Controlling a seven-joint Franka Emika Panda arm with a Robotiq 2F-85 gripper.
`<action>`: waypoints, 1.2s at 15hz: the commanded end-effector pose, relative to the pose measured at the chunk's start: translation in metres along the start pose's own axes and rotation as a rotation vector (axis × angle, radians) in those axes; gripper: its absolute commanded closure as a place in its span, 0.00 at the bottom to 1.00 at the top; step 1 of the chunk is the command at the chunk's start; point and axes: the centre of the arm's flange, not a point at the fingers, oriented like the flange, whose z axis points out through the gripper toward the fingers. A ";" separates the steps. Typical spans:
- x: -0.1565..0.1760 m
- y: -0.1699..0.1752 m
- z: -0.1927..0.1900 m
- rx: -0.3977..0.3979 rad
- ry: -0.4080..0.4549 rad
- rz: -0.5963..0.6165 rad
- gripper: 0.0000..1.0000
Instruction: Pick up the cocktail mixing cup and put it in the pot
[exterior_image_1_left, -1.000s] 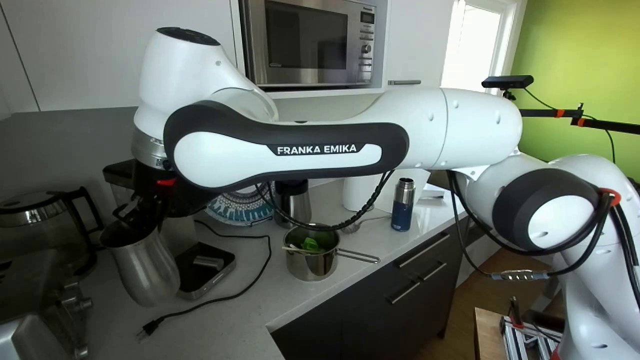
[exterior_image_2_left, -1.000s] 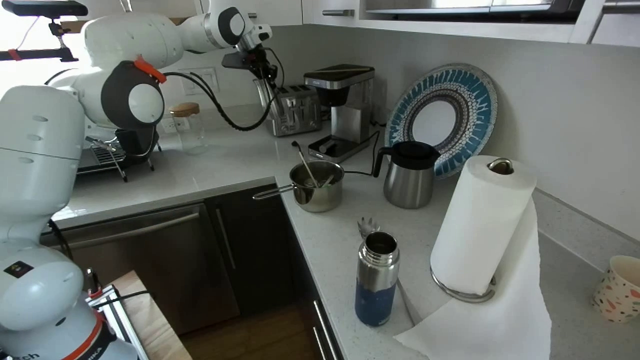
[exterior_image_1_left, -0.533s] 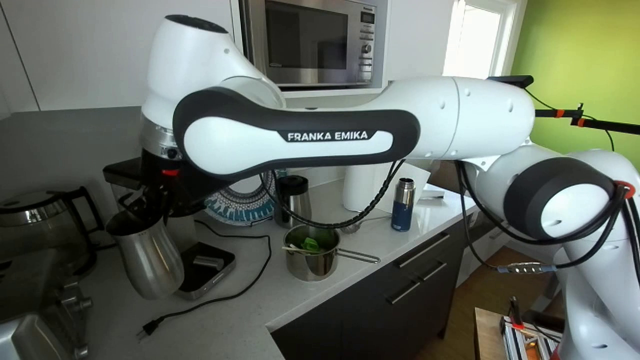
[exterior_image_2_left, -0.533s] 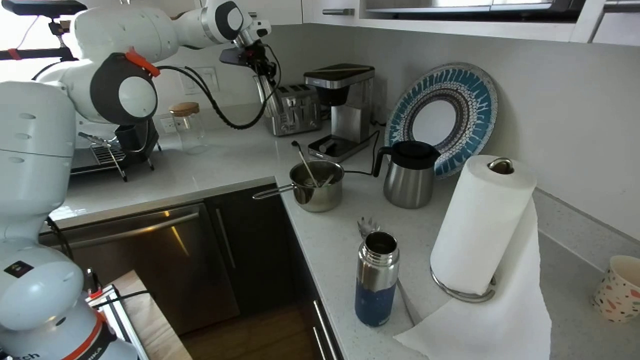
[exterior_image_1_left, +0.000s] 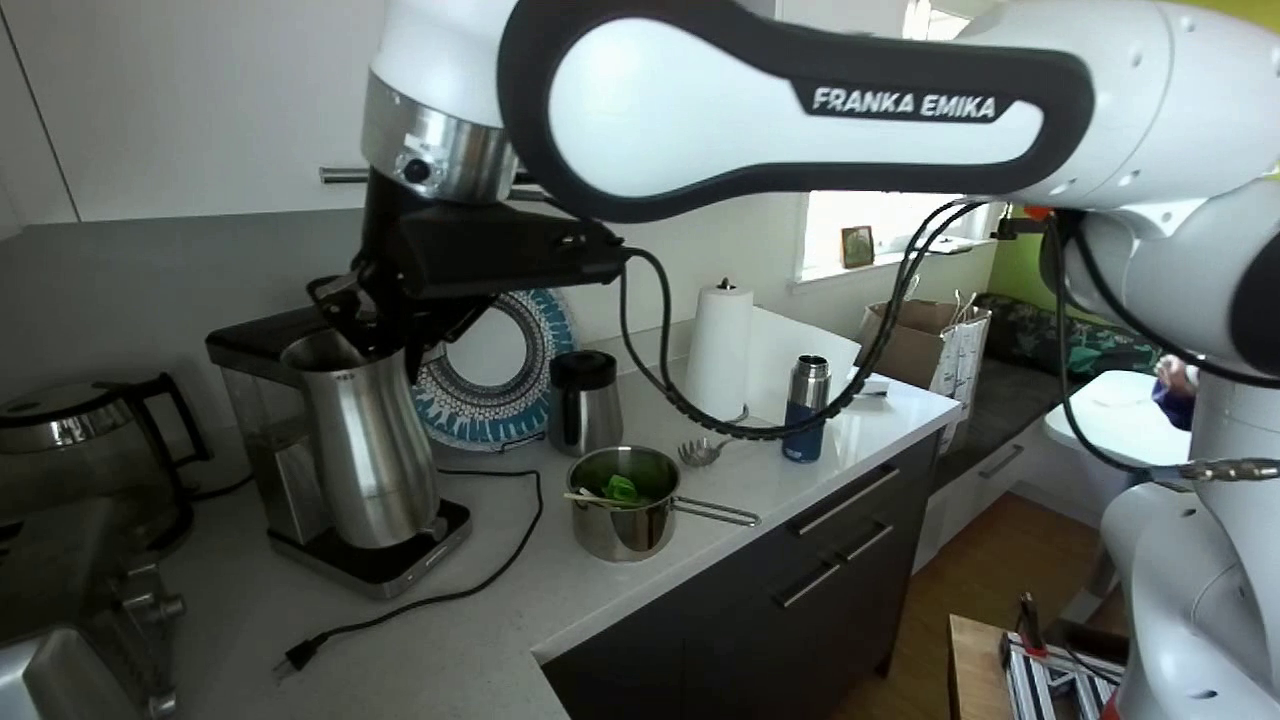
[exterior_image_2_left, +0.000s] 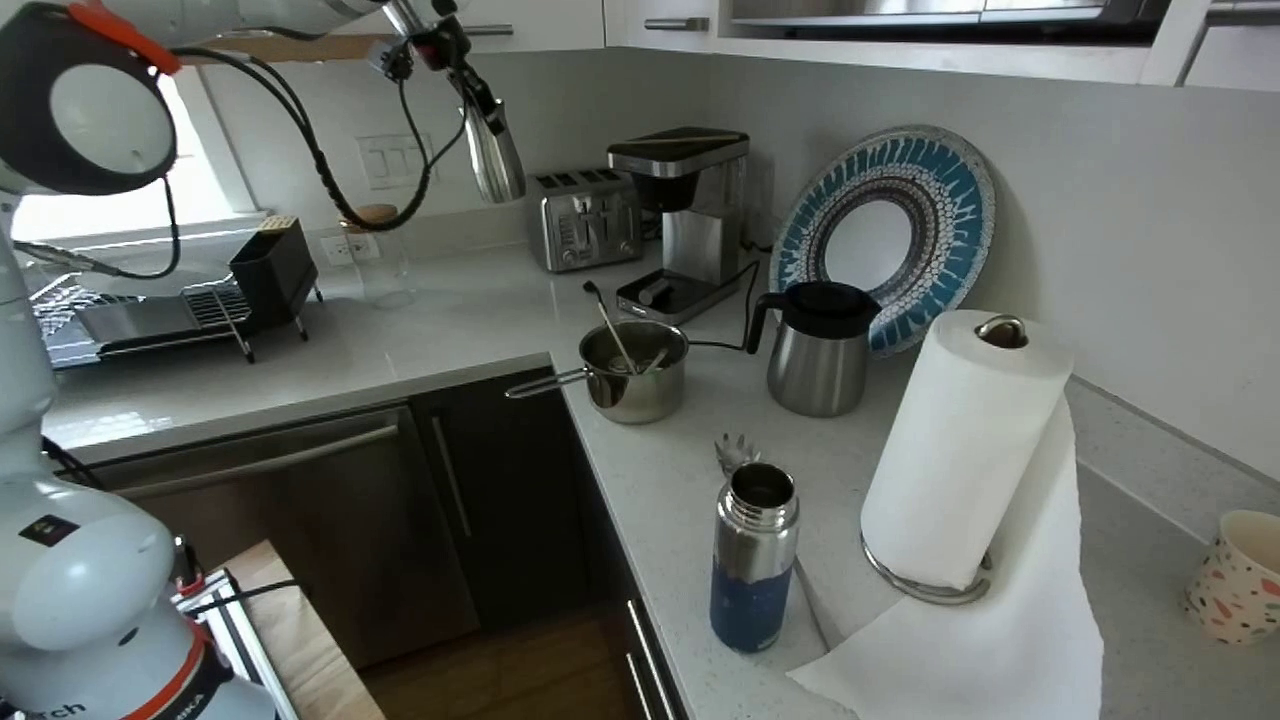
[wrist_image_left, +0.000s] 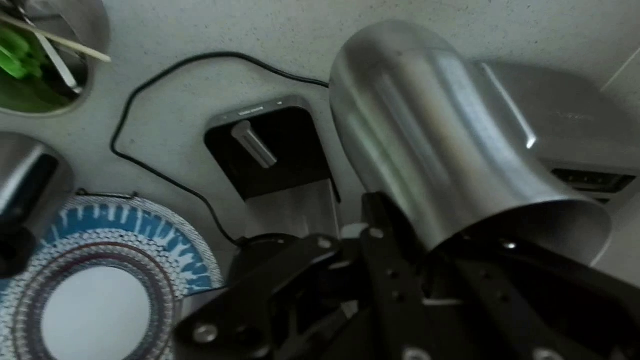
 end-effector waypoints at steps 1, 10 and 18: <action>-0.006 0.009 -0.010 -0.015 -0.002 0.052 0.88; -0.029 0.065 -0.039 -0.098 0.041 0.161 0.97; -0.059 0.215 -0.071 -0.171 0.200 0.549 0.97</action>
